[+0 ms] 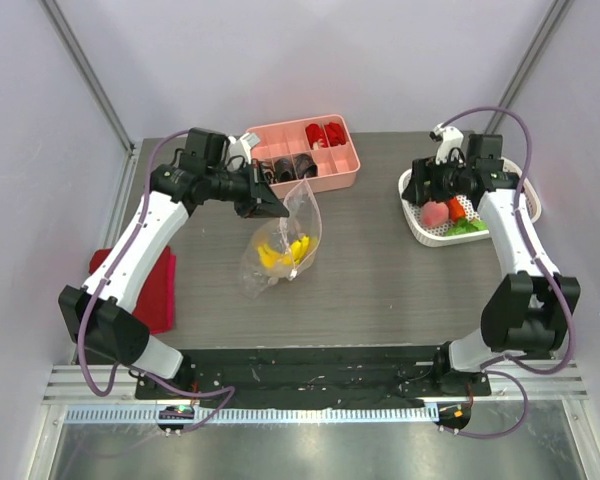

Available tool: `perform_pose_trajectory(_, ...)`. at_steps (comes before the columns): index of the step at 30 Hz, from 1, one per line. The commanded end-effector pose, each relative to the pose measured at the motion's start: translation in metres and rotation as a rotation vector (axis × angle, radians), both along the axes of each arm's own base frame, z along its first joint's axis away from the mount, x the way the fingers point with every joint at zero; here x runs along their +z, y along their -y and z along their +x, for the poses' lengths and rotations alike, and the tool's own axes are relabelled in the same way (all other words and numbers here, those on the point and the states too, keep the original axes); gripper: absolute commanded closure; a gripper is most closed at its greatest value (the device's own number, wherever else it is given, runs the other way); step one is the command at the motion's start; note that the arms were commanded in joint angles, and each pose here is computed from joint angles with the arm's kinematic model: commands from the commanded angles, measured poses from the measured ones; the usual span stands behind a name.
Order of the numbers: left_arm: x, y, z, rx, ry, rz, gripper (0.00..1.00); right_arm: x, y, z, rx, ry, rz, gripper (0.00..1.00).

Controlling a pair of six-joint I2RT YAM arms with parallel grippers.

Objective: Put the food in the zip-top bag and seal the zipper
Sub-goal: Pick up the fake fruit from the bin.

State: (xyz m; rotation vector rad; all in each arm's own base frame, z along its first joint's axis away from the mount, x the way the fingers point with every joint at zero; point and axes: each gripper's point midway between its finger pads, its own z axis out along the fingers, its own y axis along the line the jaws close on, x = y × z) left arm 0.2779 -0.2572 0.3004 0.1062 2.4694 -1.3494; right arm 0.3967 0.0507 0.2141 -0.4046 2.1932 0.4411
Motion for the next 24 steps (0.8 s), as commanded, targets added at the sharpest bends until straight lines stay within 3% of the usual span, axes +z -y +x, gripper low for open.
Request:
perform_pose_trajectory(1, 0.009, -0.002, 0.008, 0.015, 0.07, 0.009, 1.0, -0.027, 0.038, 0.013, -0.068, -0.059, -0.157, 0.2)
perform_pose_trajectory(6, 0.009, -0.003, 0.007, 0.016, 0.071, 0.007, 1.0, -0.068, 0.066, 0.032, -0.143, -0.139, -0.251, 0.2)
perform_pose_trajectory(13, 0.007, -0.003, 0.006, 0.011, 0.064, 0.008, 1.0, -0.088, 0.086, 0.056, -0.191, -0.126, -0.329, 0.19)
perform_pose_trajectory(24, 0.002, -0.003, 0.007, 0.007, 0.056, 0.016, 1.0, -0.131, 0.099, 0.063, -0.201, -0.185, -0.392, 0.16)
